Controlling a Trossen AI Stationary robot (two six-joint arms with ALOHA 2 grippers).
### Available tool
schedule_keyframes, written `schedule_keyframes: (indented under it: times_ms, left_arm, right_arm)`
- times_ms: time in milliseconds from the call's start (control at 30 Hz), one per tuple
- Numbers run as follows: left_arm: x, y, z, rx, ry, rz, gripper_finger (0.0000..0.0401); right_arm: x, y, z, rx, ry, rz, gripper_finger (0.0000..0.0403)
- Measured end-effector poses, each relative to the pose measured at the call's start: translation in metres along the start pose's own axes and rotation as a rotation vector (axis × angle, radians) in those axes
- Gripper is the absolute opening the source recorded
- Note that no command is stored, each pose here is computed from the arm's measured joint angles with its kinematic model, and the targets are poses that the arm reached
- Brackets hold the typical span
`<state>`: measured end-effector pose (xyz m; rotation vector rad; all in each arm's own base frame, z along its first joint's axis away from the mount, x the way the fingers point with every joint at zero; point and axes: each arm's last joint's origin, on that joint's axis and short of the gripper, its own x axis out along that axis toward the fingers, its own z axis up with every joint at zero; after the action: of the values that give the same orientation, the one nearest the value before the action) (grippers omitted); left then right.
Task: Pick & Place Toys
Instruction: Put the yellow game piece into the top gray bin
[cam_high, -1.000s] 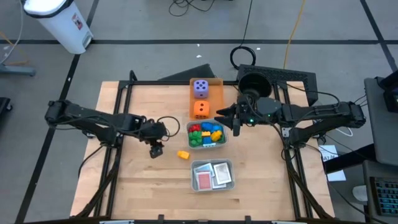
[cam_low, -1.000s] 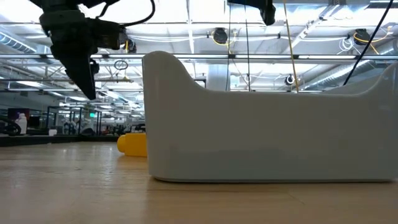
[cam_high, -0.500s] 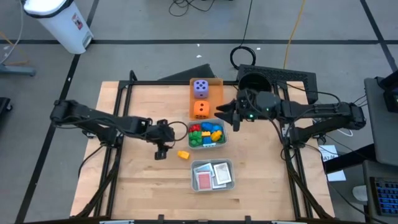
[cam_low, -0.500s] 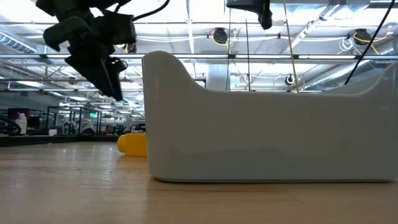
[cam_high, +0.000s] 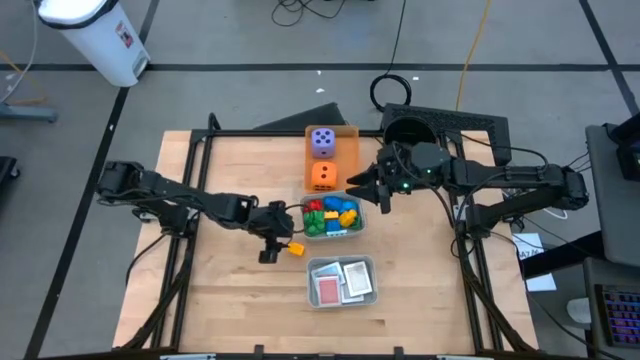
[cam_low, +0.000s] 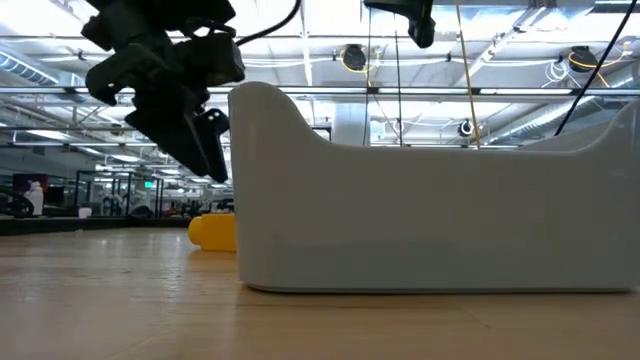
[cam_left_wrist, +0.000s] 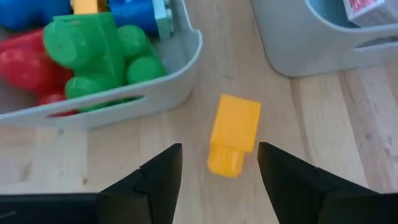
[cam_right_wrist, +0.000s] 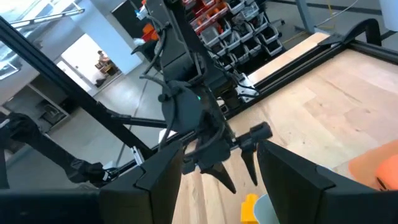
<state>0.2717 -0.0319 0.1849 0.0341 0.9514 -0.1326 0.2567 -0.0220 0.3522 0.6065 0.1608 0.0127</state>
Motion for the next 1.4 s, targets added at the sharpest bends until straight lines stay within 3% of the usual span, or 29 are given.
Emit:
schedule_keyframes:
  times_ms: [600, 1400]
  left_arm:
    - [0.030, -0.001, -0.008, 0.028, 0.080, -0.055, 0.0214]
    - [0.040, 0.000, -0.011, 0.065, 0.104, -0.058, 0.0214]
  right_arm:
    - [0.000, -0.001, -0.002, 0.003, 0.017, -0.009, 0.0201]
    - [0.000, -0.001, -0.002, 0.002, 0.023, -0.013, 0.0201]
